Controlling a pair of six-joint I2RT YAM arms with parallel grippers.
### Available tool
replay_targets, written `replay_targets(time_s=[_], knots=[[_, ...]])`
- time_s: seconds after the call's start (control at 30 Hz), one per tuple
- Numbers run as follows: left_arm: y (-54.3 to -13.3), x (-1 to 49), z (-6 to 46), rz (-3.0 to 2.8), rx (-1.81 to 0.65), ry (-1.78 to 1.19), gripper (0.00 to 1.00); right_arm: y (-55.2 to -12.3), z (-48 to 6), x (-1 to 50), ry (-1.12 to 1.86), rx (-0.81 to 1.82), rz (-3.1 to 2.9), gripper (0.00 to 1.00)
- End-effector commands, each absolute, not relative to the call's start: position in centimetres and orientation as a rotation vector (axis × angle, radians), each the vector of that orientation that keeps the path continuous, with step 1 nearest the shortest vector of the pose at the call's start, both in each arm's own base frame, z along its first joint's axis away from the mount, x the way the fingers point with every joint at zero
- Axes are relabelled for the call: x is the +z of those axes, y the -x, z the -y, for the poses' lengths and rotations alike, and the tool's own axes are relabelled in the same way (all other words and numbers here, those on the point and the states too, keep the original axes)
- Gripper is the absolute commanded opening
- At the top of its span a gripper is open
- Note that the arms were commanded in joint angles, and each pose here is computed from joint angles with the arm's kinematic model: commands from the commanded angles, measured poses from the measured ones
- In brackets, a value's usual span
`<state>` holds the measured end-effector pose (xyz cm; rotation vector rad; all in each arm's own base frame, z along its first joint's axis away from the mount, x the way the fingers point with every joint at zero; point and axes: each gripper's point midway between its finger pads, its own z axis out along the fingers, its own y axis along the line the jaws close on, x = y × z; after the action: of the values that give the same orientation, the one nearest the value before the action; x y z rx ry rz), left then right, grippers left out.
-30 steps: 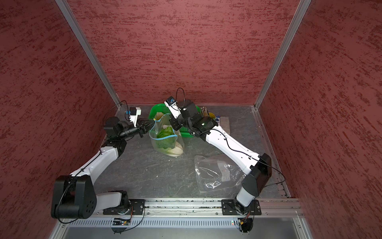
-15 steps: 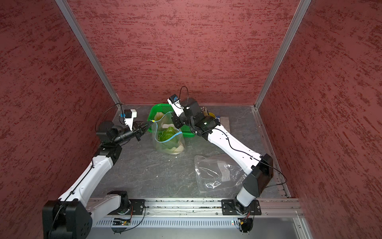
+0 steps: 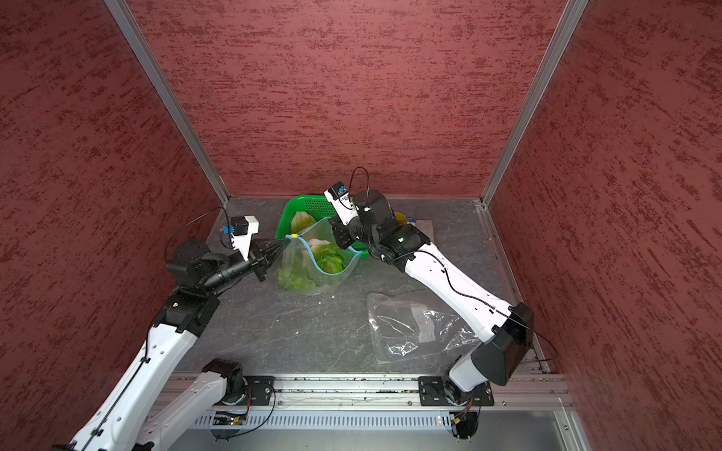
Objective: Put the chinese cabbages into a zipper bag and zip it
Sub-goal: Zip the zipper on the zipper food storage bag.
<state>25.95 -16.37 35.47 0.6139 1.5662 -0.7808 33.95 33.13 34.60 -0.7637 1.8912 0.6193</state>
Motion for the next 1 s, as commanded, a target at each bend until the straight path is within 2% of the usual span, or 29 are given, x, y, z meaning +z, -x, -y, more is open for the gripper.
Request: replay_targets(time_s=[0.0,0.1,0.27,0.4,0.6,0.7,0.97], knots=[[-26.3,35.0,15.9,-1.617,-0.737,-0.595,0.00,-33.8,-33.0,35.8,0.727,0.672,-1.847,0.06],[-26.2,35.2,16.2,-1.617,-0.741,-0.607,0.00,-33.5,-33.0,35.9,0.739,0.676,-1.843,0.09],[-25.8,35.5,17.0,-1.607,-0.743,-0.649,0.00,-32.2,-32.3,38.5,0.749,0.696,-1.763,0.23],[-25.6,36.1,17.2,-1.597,-0.740,-0.669,0.00,-31.3,-32.3,40.0,0.793,0.715,-1.707,0.28],[-25.5,36.6,17.3,-1.587,-0.719,-0.704,0.00,-28.4,-34.7,42.5,1.004,0.835,-1.514,0.37],[-25.4,36.8,17.5,-1.583,-0.714,-0.728,0.00,-27.1,-35.9,43.1,1.109,0.858,-1.426,0.38],[-25.5,36.7,17.6,-1.579,-0.700,-0.749,0.00,-27.4,-38.9,40.6,1.281,0.858,-1.380,0.40]])
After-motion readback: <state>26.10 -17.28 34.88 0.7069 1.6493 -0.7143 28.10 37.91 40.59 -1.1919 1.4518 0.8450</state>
